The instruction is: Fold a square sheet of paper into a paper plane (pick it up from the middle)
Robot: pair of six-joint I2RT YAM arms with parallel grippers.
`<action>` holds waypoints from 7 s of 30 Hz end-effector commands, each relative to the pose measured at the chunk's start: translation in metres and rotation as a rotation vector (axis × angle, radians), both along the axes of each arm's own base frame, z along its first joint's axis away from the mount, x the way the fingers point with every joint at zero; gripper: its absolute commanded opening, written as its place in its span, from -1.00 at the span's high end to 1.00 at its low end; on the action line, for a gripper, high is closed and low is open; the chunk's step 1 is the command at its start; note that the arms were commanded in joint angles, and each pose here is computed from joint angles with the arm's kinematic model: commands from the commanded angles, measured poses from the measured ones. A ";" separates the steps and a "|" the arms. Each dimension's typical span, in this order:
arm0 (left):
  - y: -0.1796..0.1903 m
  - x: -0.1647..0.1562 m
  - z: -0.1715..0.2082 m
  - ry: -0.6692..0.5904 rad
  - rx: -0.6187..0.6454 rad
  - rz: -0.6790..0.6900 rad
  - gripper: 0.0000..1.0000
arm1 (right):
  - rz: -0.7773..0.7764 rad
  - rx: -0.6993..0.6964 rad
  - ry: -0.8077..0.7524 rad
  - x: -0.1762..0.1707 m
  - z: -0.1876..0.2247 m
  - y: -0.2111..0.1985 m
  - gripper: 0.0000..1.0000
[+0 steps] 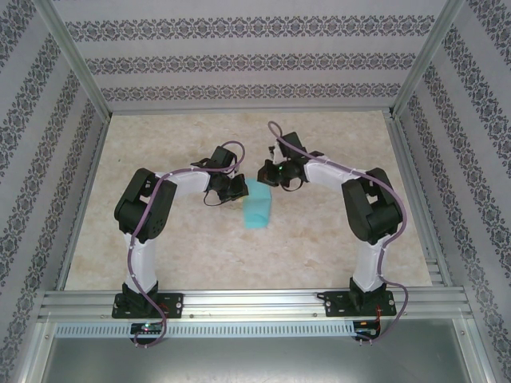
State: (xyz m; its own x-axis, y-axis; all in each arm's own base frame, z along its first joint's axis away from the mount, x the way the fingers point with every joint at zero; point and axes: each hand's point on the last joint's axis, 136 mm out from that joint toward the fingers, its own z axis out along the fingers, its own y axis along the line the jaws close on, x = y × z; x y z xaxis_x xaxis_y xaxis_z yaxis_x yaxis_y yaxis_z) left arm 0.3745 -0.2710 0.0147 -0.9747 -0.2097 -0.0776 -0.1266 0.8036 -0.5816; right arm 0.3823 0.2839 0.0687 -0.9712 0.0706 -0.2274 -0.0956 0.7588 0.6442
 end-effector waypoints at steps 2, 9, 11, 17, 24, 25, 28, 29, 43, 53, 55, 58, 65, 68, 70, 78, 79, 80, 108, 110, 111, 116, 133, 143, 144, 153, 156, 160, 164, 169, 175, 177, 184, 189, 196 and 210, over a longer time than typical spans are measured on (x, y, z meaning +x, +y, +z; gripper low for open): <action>0.066 -0.066 -0.085 0.270 0.328 0.032 1.00 | 0.037 -0.015 0.088 -0.030 -0.025 -0.004 1.00; 0.066 -0.066 -0.086 0.272 0.329 0.031 1.00 | 0.065 -0.029 0.144 -0.052 -0.043 -0.010 1.00; 0.067 -0.066 -0.086 0.273 0.331 0.033 1.00 | 0.067 -0.034 0.157 -0.057 -0.047 -0.012 1.00; 0.067 -0.067 -0.088 0.274 0.330 0.033 1.00 | 0.072 -0.038 0.177 -0.066 -0.054 -0.016 1.00; 0.069 -0.069 -0.090 0.279 0.336 0.037 1.00 | 0.091 -0.064 0.222 -0.090 -0.065 -0.031 1.00; 0.069 -0.070 -0.091 0.279 0.339 0.033 1.00 | 0.096 -0.068 0.230 -0.096 -0.066 -0.035 1.00; 0.069 -0.070 -0.092 0.279 0.337 0.034 1.00 | 0.119 -0.079 0.252 -0.116 -0.068 -0.046 1.00; 0.070 -0.070 -0.093 0.280 0.337 0.034 1.00 | 0.126 -0.079 0.254 -0.120 -0.066 -0.049 1.00; 0.067 -0.068 -0.091 0.273 0.324 0.036 1.00 | 0.185 -0.011 0.109 -0.072 -0.023 0.001 1.00; 0.068 -0.069 -0.093 0.275 0.329 0.035 1.00 | 0.205 -0.062 0.192 -0.093 -0.056 -0.010 1.00; 0.068 -0.069 -0.094 0.278 0.330 0.035 1.00 | 0.205 -0.076 0.211 -0.102 -0.061 -0.017 1.00; 0.068 -0.069 -0.094 0.277 0.332 0.036 1.00 | 0.200 -0.091 0.234 -0.117 -0.067 -0.031 1.00; 0.069 -0.070 -0.096 0.278 0.334 0.036 1.00 | 0.222 -0.131 0.296 -0.159 -0.076 -0.055 1.00; 0.069 -0.071 -0.096 0.280 0.332 0.035 1.00 | 0.214 -0.139 0.282 -0.159 -0.070 -0.059 1.00; 0.068 -0.070 -0.095 0.278 0.330 0.035 1.00 | 0.197 -0.124 0.235 -0.147 -0.058 -0.055 1.00; 0.067 -0.069 -0.094 0.275 0.327 0.035 1.00 | 0.092 -0.008 -0.005 -0.068 0.004 -0.025 1.00; 0.067 -0.069 -0.093 0.274 0.325 0.033 1.00 | 0.088 -0.005 -0.007 -0.061 0.003 -0.021 1.00; 0.067 -0.069 -0.093 0.274 0.325 0.034 1.00 | 0.082 -0.001 -0.004 -0.054 0.002 -0.017 1.00; 0.067 -0.069 -0.092 0.267 0.320 0.034 1.00 | 0.138 -0.082 0.177 -0.110 -0.058 -0.047 1.00; 0.066 -0.069 -0.091 0.265 0.319 0.034 1.00 | 0.131 -0.061 0.134 -0.106 -0.043 -0.045 1.00; 0.066 -0.068 -0.091 0.264 0.317 0.035 1.00 | 0.131 -0.050 0.107 -0.101 -0.033 -0.041 1.00; 0.065 -0.066 -0.089 0.260 0.316 0.035 1.00 | 0.172 -0.017 0.017 -0.077 -0.004 -0.011 1.00; 0.064 -0.066 -0.089 0.255 0.317 0.028 1.00 | 0.196 -0.114 0.181 -0.119 -0.073 -0.029 1.00; 0.051 -0.050 -0.073 0.189 0.268 -0.021 1.00 | 0.168 -0.140 0.172 -0.151 -0.052 -0.054 0.99; 0.047 -0.044 -0.069 0.168 0.259 -0.037 1.00 | 0.152 -0.128 0.130 -0.141 -0.040 -0.051 1.00; 0.005 0.015 -0.026 -0.033 0.174 -0.237 0.92 | -0.100 -0.150 -0.144 -0.045 0.020 -0.056 0.97; -0.005 0.030 -0.018 -0.071 0.159 -0.286 0.89 | -0.122 -0.130 -0.115 -0.023 0.016 -0.050 0.96; -0.017 0.048 0.009 -0.134 0.090 -0.317 0.80 | -0.122 -0.133 -0.074 -0.007 0.005 -0.041 0.95; -0.020 0.058 0.047 -0.180 0.042 -0.295 0.65 | -0.117 -0.123 -0.029 0.006 -0.009 -0.033 0.95; -0.002 0.050 0.071 -0.170 0.044 -0.185 0.30 | -0.099 -0.141 -0.014 0.028 -0.021 -0.024 0.95; 0.017 0.038 0.076 -0.203 0.044 -0.039 0.18 | -0.162 -0.263 0.000 0.043 -0.046 -0.039 0.95; 0.019 0.032 0.077 -0.208 0.025 -0.012 0.16 | -0.193 -0.292 0.026 0.040 -0.056 -0.045 0.95; 0.012 -0.007 0.079 -0.209 -0.050 0.014 0.19 | -0.280 -0.367 0.097 0.012 -0.069 -0.069 0.94; 0.000 -0.045 0.076 -0.184 -0.102 0.023 0.25 | -0.411 -0.362 0.128 -0.013 -0.061 -0.082 0.91; -0.030 -0.086 0.075 -0.198 -0.176 0.036 0.42 | -0.438 -0.100 0.055 -0.028 -0.011 -0.054 0.78; -0.075 -0.114 0.053 -0.213 -0.152 0.105 0.74 | -0.225 -0.061 -0.064 -0.048 -0.002 -0.077 0.78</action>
